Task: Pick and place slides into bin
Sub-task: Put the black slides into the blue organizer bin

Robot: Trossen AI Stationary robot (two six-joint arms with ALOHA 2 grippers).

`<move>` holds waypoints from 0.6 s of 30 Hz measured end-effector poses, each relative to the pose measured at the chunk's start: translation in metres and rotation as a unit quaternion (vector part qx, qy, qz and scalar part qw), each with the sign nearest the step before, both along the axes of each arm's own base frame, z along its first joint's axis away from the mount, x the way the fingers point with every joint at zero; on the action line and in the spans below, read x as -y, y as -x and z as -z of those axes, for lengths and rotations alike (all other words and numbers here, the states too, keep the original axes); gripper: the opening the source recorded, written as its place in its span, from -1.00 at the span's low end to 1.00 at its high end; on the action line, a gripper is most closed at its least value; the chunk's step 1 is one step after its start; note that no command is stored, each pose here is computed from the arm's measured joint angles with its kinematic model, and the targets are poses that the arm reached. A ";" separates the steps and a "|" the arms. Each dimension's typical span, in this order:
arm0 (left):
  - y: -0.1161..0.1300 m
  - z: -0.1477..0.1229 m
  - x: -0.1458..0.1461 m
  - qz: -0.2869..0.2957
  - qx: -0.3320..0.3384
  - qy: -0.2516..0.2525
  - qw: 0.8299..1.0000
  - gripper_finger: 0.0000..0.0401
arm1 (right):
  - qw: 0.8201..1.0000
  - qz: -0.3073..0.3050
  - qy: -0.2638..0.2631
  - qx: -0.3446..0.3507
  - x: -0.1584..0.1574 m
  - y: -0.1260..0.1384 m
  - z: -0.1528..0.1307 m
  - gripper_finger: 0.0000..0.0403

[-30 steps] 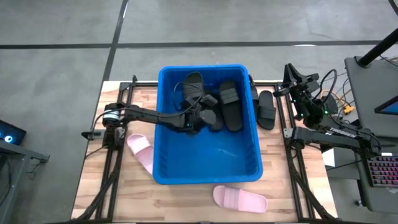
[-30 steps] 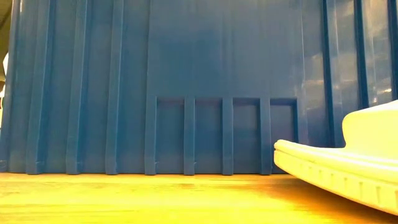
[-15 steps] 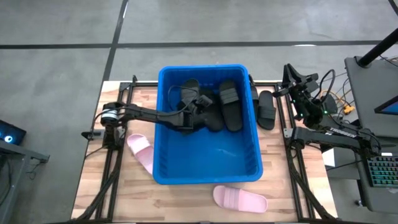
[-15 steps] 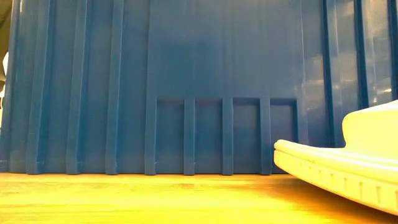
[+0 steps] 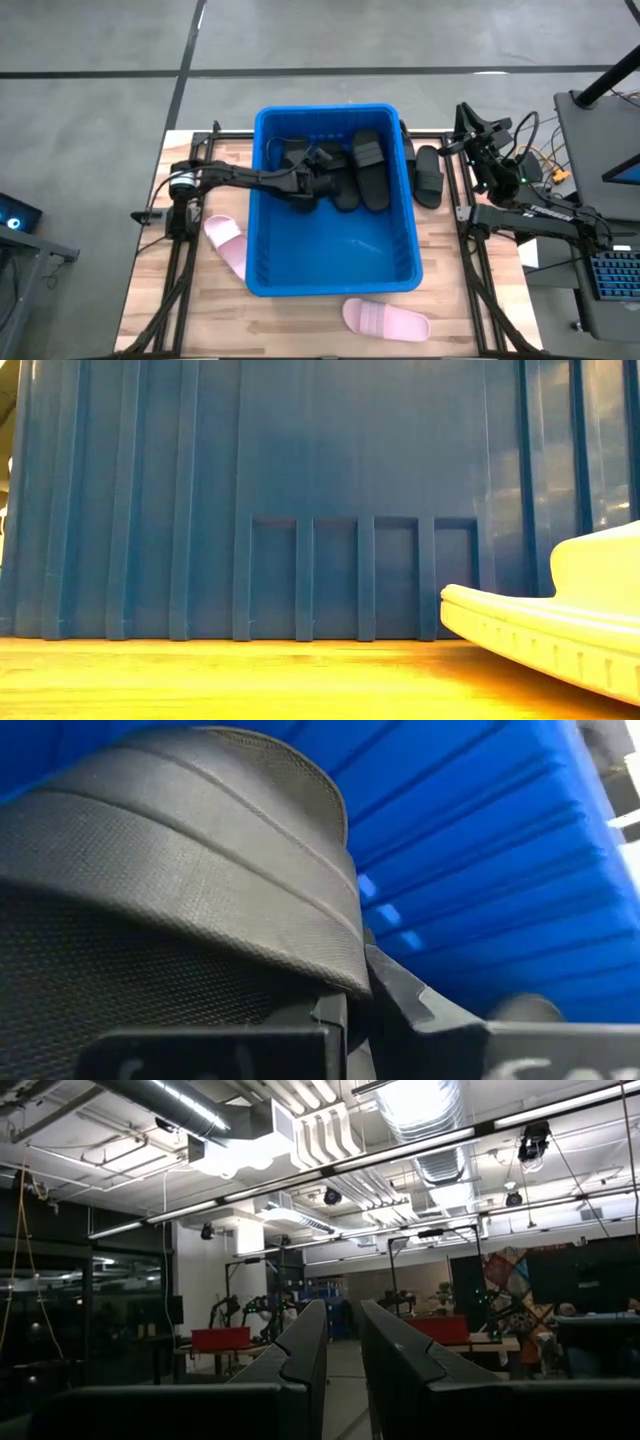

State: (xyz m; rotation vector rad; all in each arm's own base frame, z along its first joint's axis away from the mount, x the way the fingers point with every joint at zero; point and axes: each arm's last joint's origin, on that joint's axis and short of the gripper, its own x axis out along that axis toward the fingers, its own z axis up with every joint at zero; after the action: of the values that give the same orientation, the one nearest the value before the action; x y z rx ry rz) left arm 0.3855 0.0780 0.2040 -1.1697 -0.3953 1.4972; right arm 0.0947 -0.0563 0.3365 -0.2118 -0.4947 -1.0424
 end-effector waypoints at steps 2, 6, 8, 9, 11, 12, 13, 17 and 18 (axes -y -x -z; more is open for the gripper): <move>-0.003 0.006 -0.006 -0.008 0.006 0.002 1.000 -1.00 | 1.000 -0.001 -0.001 0.001 0.000 0.000 0.000 -0.72; -0.006 0.019 -0.018 0.001 -0.004 0.032 0.999 -1.00 | 1.000 -0.001 -0.001 0.003 0.000 0.000 0.000 -0.72; -0.010 0.025 -0.021 0.003 0.011 0.038 0.999 -1.00 | 1.000 -0.002 -0.001 0.002 0.000 0.000 0.000 -0.72; -0.012 0.028 -0.022 0.004 0.014 0.037 0.999 -1.00 | 1.000 -0.002 -0.002 0.003 0.000 0.000 0.000 -0.72; -0.019 0.031 -0.023 0.005 0.041 0.031 0.999 -1.00 | 1.000 -0.002 -0.001 0.004 0.000 0.000 0.000 -0.72; -0.019 0.033 -0.023 0.005 0.039 0.031 0.999 -1.00 | 1.000 -0.002 -0.001 0.003 0.000 0.000 0.000 -0.72; -0.020 0.035 -0.023 0.006 0.038 0.032 0.999 -1.00 | 1.000 -0.002 -0.001 0.003 0.000 0.000 0.000 -0.72; -0.021 0.039 -0.024 0.009 0.037 0.040 0.998 -1.00 | 1.000 -0.002 -0.001 0.004 0.000 0.000 0.000 -0.72; -0.021 0.039 -0.024 0.010 0.040 0.039 0.998 -1.00 | 1.000 -0.002 -0.001 0.003 0.000 0.000 0.000 -0.72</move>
State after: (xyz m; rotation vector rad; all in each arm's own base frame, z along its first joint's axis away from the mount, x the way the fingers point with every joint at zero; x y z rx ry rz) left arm 0.4068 0.1016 0.1651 -1.2946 -0.3808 1.4643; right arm 0.0946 -0.0563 0.3366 -0.2048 -0.4992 -1.0399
